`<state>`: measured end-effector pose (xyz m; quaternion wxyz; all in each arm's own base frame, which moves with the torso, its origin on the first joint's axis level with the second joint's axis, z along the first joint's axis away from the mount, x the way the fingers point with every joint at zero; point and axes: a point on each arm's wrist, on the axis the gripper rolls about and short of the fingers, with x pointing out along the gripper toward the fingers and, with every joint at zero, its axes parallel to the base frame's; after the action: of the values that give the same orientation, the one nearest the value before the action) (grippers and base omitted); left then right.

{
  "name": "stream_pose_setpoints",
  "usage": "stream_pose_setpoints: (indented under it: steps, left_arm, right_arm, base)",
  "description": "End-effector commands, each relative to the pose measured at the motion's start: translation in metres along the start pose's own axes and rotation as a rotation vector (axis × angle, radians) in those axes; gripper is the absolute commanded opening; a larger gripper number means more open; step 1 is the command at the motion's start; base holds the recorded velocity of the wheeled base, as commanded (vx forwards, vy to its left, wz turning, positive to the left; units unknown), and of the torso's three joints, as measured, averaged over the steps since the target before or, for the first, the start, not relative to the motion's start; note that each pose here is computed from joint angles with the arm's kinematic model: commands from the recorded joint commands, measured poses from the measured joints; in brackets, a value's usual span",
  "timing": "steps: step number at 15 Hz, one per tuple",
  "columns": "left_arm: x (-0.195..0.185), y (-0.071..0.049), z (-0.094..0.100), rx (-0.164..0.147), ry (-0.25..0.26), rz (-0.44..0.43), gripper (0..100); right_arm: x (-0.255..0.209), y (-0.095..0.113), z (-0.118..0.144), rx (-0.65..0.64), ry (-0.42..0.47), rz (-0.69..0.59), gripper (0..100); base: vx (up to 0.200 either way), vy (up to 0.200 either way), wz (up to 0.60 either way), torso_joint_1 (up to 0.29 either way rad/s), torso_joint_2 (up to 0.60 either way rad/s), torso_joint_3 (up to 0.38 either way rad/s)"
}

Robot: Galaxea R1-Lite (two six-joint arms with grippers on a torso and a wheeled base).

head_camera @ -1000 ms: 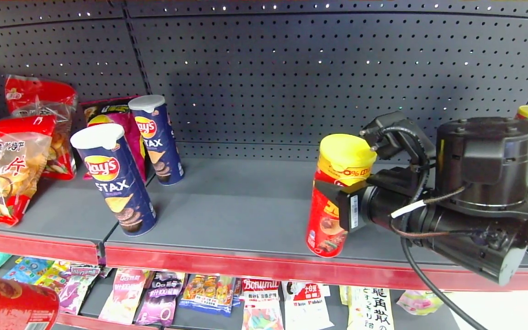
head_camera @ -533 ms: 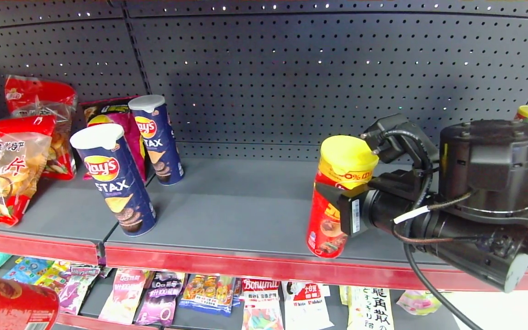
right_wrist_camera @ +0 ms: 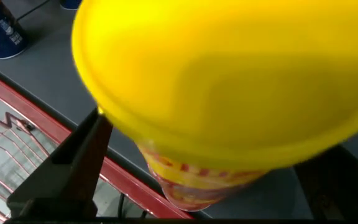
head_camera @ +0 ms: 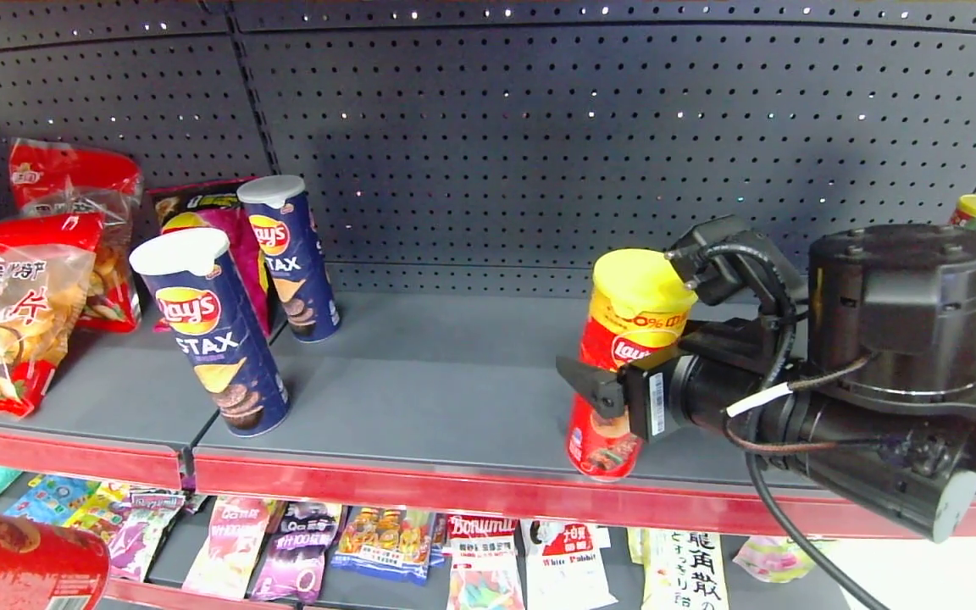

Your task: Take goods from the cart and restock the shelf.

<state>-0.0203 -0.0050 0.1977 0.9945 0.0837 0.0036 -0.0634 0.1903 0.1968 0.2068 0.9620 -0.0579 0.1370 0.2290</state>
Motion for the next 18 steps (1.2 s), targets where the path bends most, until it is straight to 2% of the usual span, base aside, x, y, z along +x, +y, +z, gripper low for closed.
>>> stream_pose_setpoints:
  steps: [1,4,7,10,12,14,16,18]
  left_arm:
    - [0.0,0.0,0.0,0.0,0.0,0.0,0]
    - [0.0,0.0,0.0,-0.001,-0.001,0.0,0]
    - [0.001,0.0,0.0,-0.001,0.006,-0.004,0]
    - [0.001,0.0,0.001,0.002,0.006,-0.01,0]
    - [0.002,0.001,0.001,0.007,0.013,-0.015,0]
    - [0.006,0.001,0.0,0.072,0.042,-0.015,0]
    - [0.007,0.001,0.001,0.097,0.042,-0.016,0]
    - [0.005,0.002,0.004,0.109,0.027,-0.013,0]
  right_arm:
    - [-0.005,-0.001,-0.001,0.0,-0.004,0.004,100]
    - [-0.025,-0.009,-0.005,0.007,-0.017,0.004,100]
    - [-0.051,-0.02,-0.02,0.015,-0.011,0.006,100]
    - [-0.084,-0.032,-0.024,0.03,-0.071,0.017,100]
    - [-0.113,-0.044,-0.04,0.003,-0.098,0.031,100]
    - [-0.143,-0.06,-0.063,-0.044,-0.116,0.048,100]
    - [-0.167,-0.073,-0.074,-0.091,-0.114,-0.008,100]
    - [-0.189,-0.086,-0.083,-0.075,-0.113,-0.142,100]
  base:
    - [0.0,0.0,0.0,0.0,0.0,0.0]
    - [0.0,0.0,0.0,0.0,0.0,0.0]
    - [0.0,0.0,0.0,0.0,0.0,0.0]
    - [0.0,0.0,0.0,0.0,0.0,0.0]
    - [0.0,0.0,0.0,0.0,0.0,0.0]
    - [0.0,0.0,0.0,0.0,0.0,0.0]
    - [0.0,0.0,0.0,0.0,0.0,0.0]
    - [0.0,0.0,0.0,0.0,0.0,0.0]
